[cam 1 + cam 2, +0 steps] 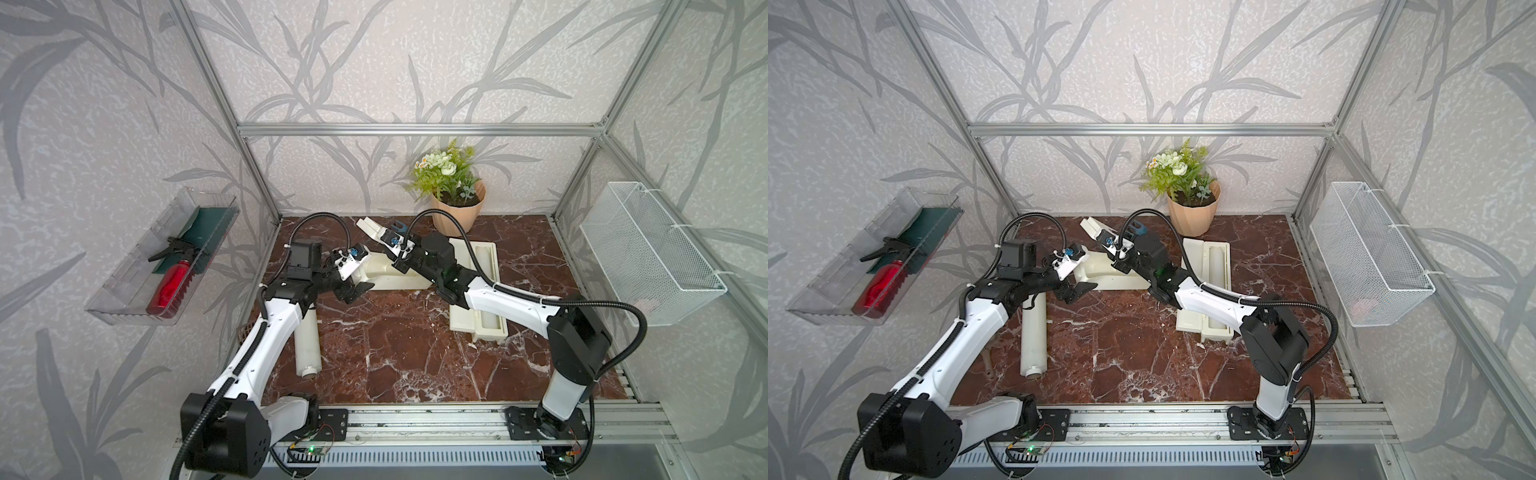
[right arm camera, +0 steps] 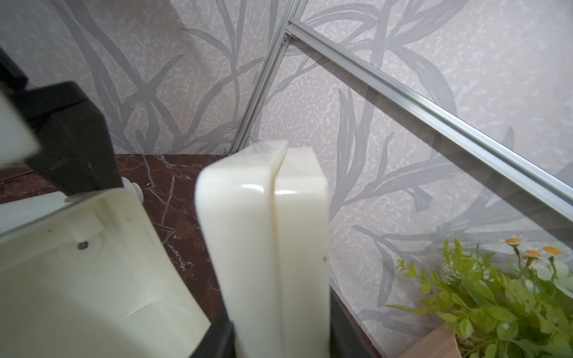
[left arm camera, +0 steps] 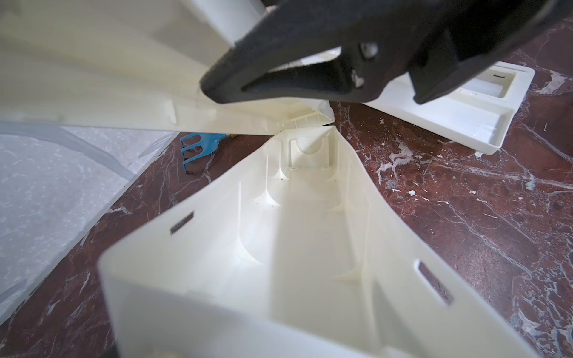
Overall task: Put plastic wrap rolls into dispensers
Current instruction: Place the lid at the center of the board.
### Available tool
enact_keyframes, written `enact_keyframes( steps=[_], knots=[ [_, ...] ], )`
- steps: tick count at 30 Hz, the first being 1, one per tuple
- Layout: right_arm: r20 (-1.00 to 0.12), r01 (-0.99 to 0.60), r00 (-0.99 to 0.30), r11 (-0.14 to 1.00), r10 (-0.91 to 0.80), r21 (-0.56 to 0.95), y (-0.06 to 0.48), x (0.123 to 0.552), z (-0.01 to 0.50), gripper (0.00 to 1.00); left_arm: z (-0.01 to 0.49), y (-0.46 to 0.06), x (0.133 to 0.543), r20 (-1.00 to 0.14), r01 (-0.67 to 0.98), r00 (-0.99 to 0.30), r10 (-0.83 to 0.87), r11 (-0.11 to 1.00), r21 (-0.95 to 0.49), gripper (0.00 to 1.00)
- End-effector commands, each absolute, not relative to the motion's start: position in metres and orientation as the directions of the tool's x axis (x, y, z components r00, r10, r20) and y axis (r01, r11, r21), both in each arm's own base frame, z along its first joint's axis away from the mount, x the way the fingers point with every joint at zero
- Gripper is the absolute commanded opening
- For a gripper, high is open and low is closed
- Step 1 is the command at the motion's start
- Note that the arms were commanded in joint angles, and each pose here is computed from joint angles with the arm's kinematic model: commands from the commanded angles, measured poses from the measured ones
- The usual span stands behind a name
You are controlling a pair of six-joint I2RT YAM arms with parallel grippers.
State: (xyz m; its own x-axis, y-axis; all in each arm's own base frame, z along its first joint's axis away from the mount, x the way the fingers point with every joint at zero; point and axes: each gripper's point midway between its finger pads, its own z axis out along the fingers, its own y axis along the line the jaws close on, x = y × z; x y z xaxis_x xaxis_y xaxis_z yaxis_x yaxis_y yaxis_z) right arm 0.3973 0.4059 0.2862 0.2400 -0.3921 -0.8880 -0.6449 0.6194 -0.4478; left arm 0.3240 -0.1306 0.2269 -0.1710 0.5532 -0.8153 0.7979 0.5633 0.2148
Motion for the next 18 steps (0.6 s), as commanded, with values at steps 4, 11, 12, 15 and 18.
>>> enact_keyframes(
  steps=[4,11,12,15,18],
  knots=[
    [-0.889,-0.54,0.217,0.71,-0.403,-0.453,0.398,0.418,0.297,0.31,0.231,-0.11,0.326,-0.805,0.742,-0.186,0.563,0.617,0.261,0.0],
    [-0.87,-0.507,0.278,0.707,-0.406,-0.492,0.399,0.419,0.316,0.32,0.22,-0.084,0.336,-0.773,0.673,-0.251,0.583,0.679,0.293,0.0],
    [-0.867,-0.5,0.287,0.709,-0.406,-0.498,0.397,0.418,0.319,0.32,0.217,-0.079,0.338,-0.765,0.658,-0.268,0.586,0.691,0.299,0.0],
    [-0.864,-0.483,0.317,0.717,-0.392,-0.503,0.394,0.415,0.329,0.32,0.214,-0.065,0.345,-0.763,0.624,-0.294,0.576,0.72,0.304,0.0],
    [-0.855,-0.462,0.322,0.72,-0.408,-0.518,0.389,0.416,0.334,0.32,0.215,-0.058,0.348,-0.779,0.611,-0.292,0.555,0.735,0.294,0.0]
  ],
)
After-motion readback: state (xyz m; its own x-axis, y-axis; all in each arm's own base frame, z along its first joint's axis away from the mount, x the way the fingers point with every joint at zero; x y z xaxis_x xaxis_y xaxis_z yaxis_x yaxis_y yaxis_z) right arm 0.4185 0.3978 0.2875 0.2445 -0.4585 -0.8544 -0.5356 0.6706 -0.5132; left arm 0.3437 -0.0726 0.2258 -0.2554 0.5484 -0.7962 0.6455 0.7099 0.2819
